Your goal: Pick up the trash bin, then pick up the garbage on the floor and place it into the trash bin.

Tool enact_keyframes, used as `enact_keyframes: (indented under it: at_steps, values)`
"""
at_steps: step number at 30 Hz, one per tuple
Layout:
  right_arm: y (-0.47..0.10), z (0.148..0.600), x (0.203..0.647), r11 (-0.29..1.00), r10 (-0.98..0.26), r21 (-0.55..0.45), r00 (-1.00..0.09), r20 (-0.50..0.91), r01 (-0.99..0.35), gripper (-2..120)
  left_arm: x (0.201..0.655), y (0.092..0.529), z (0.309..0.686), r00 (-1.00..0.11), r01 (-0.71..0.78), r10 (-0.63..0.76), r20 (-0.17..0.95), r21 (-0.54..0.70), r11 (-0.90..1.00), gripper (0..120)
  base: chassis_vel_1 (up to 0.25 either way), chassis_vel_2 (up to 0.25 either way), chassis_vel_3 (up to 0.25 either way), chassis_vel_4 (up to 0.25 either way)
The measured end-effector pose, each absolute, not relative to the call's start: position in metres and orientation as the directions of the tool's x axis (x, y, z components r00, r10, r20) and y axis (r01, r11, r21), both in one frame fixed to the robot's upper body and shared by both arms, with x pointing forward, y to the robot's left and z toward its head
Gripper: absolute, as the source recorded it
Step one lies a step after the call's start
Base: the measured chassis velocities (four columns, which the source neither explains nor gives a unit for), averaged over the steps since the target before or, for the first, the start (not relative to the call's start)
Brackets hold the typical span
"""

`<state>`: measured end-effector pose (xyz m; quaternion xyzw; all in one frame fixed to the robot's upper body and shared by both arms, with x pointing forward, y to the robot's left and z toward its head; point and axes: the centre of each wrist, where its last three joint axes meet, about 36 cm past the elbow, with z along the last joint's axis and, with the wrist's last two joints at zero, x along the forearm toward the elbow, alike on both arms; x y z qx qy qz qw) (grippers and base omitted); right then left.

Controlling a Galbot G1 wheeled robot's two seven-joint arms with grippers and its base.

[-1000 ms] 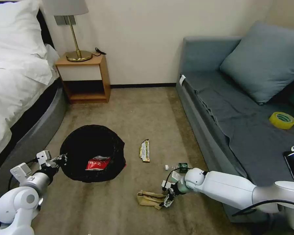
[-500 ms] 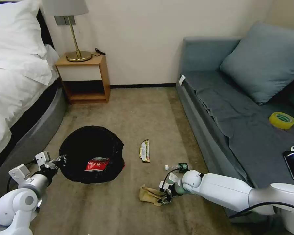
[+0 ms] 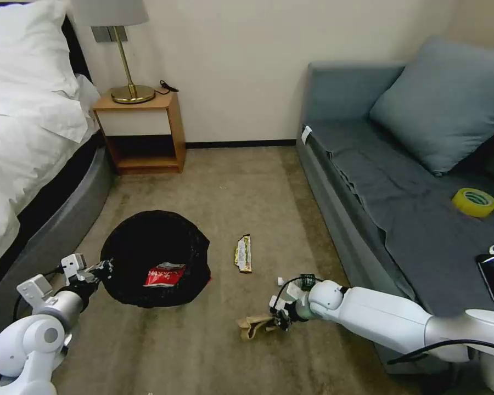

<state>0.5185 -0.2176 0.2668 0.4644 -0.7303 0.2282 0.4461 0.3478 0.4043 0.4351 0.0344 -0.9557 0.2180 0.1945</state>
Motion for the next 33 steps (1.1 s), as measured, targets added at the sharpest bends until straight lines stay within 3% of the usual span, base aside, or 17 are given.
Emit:
enact_keyframes:
  at_steps: [4, 8, 16, 25, 33]
  values:
    - [-0.221, 0.275, 0.524, 0.484, -0.485, 0.065, -0.206, 0.850, -0.873, 0, 0.349, 0.404, 0.435, -0.921, -0.149, 0.020, 0.388, -0.401, 0.904, 4, 0.000, 0.000, 0.000, 0.000]
    - [-0.236, 0.329, 0.550, 0.588, -0.535, 0.006, -0.384, 0.752, -0.809, 0, 0.352, 0.404, 0.436, -0.918, -0.143, 0.025, 0.395, -0.390, 0.909, 4, 0.000, 0.000, 0.000, 0.000]
    - [-0.246, 0.414, 0.559, 0.663, -0.605, -0.029, -0.557, 0.569, -0.748, 0, 0.357, 0.395, 0.435, -0.907, -0.127, 0.054, 0.418, -0.392, 0.911, 4, 0.000, 0.000, 0.000, 0.000]
    - [-0.213, 0.498, 0.531, 0.636, -0.715, -0.015, -0.596, 0.364, -0.772, 0, 0.366, 0.375, 0.431, -0.892, -0.098, 0.102, 0.439, -0.409, 0.907, 4, 0.000, 0.000, 0.000, 0.000]
    - [-0.173, 0.539, 0.501, 0.591, -0.781, 0.004, -0.571, 0.255, -0.807, 0, 0.372, 0.357, 0.424, -0.878, -0.074, 0.148, 0.454, -0.436, 0.897, 4, 0.000, 0.000, 0.000, 0.000]
